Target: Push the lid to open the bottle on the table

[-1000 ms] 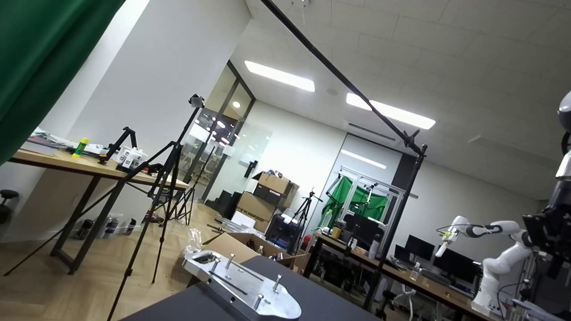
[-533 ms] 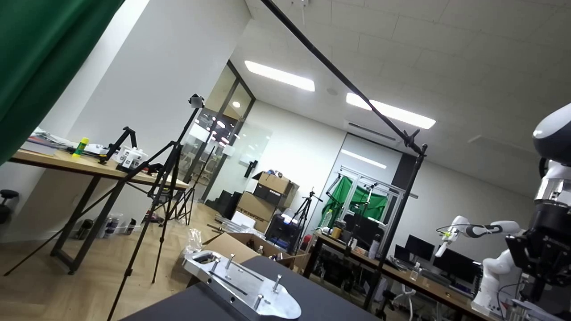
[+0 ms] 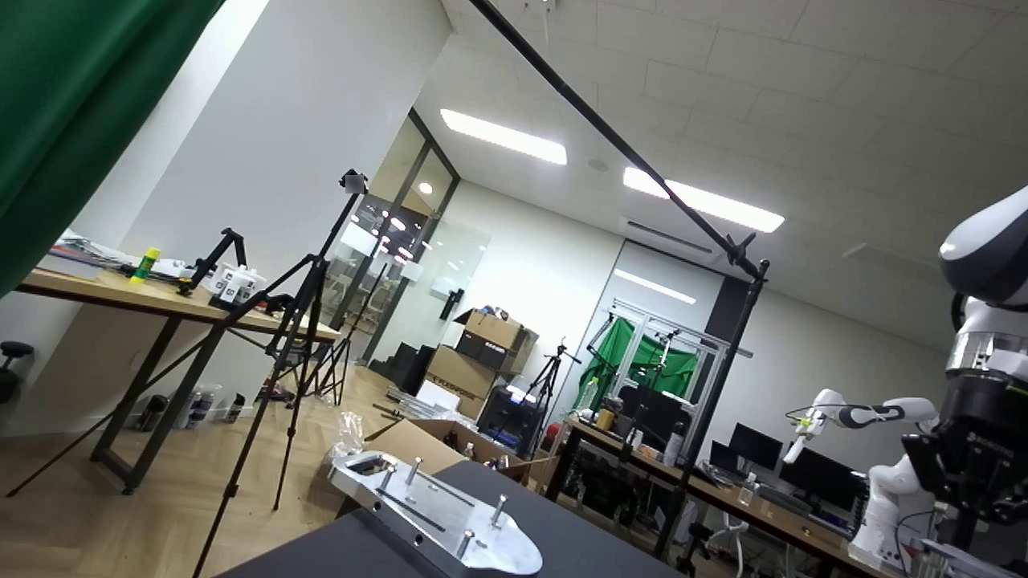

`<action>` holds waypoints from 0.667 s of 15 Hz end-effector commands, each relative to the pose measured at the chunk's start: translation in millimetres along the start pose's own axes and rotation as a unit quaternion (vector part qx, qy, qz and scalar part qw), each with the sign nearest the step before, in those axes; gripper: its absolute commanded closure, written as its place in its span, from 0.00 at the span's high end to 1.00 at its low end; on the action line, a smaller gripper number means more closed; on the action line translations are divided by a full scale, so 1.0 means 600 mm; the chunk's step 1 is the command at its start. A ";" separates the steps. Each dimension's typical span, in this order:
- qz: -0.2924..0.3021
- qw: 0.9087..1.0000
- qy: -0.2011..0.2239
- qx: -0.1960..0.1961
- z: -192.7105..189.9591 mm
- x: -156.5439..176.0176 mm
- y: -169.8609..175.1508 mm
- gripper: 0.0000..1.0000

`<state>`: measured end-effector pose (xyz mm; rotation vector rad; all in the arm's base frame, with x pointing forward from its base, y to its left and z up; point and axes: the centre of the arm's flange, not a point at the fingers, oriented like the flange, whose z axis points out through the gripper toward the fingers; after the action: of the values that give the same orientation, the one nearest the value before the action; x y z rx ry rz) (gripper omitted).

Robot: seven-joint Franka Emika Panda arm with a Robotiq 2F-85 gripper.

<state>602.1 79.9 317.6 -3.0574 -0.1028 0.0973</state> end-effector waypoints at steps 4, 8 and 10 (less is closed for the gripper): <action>-0.004 0.997 -0.023 -0.074 0.032 0.023 -0.037 0.00; -0.023 0.992 -0.022 -0.123 0.048 0.016 -0.077 0.00; -0.025 0.991 -0.020 -0.128 0.047 0.014 -0.091 0.00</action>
<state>601.0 124.1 315.8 -3.2739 -0.2381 0.1056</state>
